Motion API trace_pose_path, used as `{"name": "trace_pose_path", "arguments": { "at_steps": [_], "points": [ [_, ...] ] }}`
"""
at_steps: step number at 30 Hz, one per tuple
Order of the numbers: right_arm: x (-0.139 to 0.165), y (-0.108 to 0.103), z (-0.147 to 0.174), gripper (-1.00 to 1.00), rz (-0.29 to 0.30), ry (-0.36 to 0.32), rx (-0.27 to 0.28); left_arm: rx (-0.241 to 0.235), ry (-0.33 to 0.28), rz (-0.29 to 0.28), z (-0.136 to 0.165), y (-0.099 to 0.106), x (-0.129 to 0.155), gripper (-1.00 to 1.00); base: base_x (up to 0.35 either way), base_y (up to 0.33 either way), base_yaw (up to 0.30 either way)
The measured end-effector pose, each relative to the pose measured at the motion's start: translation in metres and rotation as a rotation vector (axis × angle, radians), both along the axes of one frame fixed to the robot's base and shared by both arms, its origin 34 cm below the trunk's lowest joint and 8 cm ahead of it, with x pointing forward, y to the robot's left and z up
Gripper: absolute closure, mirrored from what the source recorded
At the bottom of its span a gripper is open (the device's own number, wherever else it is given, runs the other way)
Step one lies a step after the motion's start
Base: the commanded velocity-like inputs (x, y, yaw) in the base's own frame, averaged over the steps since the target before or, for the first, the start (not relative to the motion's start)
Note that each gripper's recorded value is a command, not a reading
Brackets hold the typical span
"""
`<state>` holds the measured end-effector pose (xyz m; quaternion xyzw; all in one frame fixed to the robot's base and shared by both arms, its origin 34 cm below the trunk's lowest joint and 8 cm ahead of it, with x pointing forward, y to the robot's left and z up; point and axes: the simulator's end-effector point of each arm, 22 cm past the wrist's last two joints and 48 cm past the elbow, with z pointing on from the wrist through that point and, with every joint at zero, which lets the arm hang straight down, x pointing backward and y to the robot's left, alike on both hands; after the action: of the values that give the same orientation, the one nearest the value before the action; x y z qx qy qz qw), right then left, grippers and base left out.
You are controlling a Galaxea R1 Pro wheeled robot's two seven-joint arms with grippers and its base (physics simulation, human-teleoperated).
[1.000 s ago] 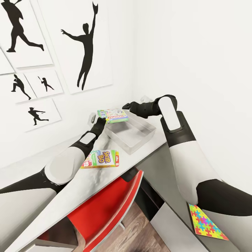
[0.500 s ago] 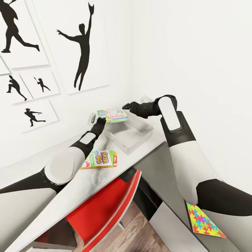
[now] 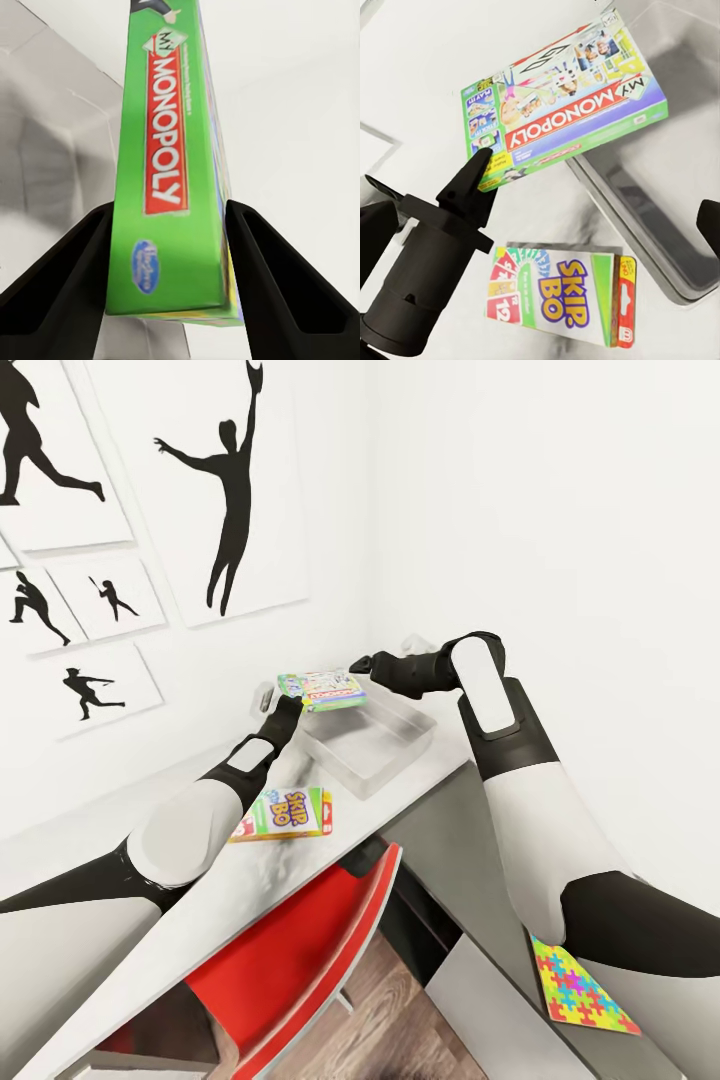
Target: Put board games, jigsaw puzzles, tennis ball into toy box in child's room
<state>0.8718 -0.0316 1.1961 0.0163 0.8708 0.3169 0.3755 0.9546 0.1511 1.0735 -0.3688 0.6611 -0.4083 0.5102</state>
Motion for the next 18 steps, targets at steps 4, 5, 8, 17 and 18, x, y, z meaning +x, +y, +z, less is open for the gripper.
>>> {"name": "trace_pose_path", "arguments": {
  "at_steps": [4, 5, 8, 17, 18],
  "points": [
    [0.0001, 0.0001, -0.0002, -1.00, 0.000, 0.000, 0.001, 0.000, 0.000, 0.000, -0.0005, 0.0000, 0.0000, 1.00, 0.000, 0.000, 0.000],
    [0.0001, 0.0002, -0.0002, -1.00, 0.000, 0.000, 0.001, 0.000, 0.000, 0.000, -0.0005, 0.0000, 0.0000, 1.00, 0.000, 0.000, 0.000],
    [0.0000, 0.0004, -0.0002, -1.00, 0.001, 0.000, 0.001, 0.000, 0.001, 0.000, -0.0006, 0.0000, 0.0001, 1.00, 0.000, 0.000, 0.000],
    [0.0001, 0.0005, 0.0000, -1.00, 0.000, -0.001, 0.002, 0.001, 0.001, -0.001, -0.0006, -0.0001, 0.0001, 1.00, 0.000, 0.000, 0.000],
    [0.0001, 0.0005, 0.0000, -1.00, 0.000, -0.001, 0.002, 0.001, 0.000, -0.001, -0.0006, -0.0001, 0.0001, 1.00, 0.000, 0.000, 0.000]
  ]
}}
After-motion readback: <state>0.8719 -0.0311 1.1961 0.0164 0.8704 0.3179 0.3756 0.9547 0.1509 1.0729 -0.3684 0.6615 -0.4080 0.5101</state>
